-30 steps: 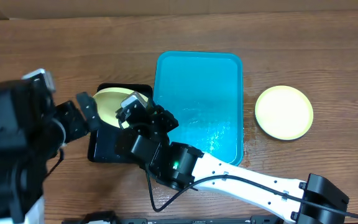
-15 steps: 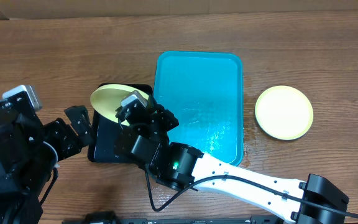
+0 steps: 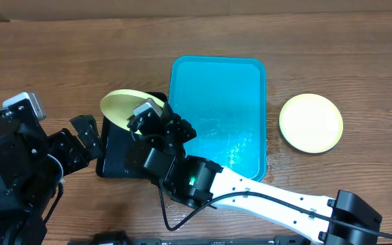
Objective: Clean dirty plates on tray and stack at the side
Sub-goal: 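Lift the yellow plate with the right gripper, tilting it over the black tray, then carry the yellow plate right and stack it on the plate pile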
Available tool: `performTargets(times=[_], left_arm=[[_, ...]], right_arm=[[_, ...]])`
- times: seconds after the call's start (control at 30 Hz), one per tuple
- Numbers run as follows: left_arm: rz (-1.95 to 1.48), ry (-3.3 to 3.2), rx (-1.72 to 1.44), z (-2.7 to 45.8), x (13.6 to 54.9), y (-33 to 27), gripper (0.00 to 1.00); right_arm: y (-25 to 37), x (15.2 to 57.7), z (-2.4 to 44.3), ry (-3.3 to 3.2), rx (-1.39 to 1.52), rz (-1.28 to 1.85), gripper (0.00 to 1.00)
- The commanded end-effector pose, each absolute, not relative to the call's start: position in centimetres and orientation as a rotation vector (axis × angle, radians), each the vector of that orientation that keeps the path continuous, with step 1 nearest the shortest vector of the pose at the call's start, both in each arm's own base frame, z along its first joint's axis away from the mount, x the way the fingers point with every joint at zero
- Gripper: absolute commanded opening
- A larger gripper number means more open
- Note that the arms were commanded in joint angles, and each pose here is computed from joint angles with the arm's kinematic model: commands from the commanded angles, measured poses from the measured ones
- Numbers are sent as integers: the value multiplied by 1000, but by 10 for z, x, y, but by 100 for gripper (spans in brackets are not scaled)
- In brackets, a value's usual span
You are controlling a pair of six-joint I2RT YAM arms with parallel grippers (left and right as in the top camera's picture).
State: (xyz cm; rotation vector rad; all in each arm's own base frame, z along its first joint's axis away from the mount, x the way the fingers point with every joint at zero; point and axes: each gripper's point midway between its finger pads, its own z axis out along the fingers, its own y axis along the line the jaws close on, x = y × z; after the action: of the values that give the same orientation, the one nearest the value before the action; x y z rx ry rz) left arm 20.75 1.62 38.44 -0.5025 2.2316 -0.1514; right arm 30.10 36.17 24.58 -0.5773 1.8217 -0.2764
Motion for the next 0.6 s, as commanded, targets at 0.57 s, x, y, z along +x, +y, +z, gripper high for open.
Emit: performTargets(times=[0.57], left_arm=[[-139,2219,-525,386,207,20,100]], right_arm=[[204,401,258,2355,177,990,4]])
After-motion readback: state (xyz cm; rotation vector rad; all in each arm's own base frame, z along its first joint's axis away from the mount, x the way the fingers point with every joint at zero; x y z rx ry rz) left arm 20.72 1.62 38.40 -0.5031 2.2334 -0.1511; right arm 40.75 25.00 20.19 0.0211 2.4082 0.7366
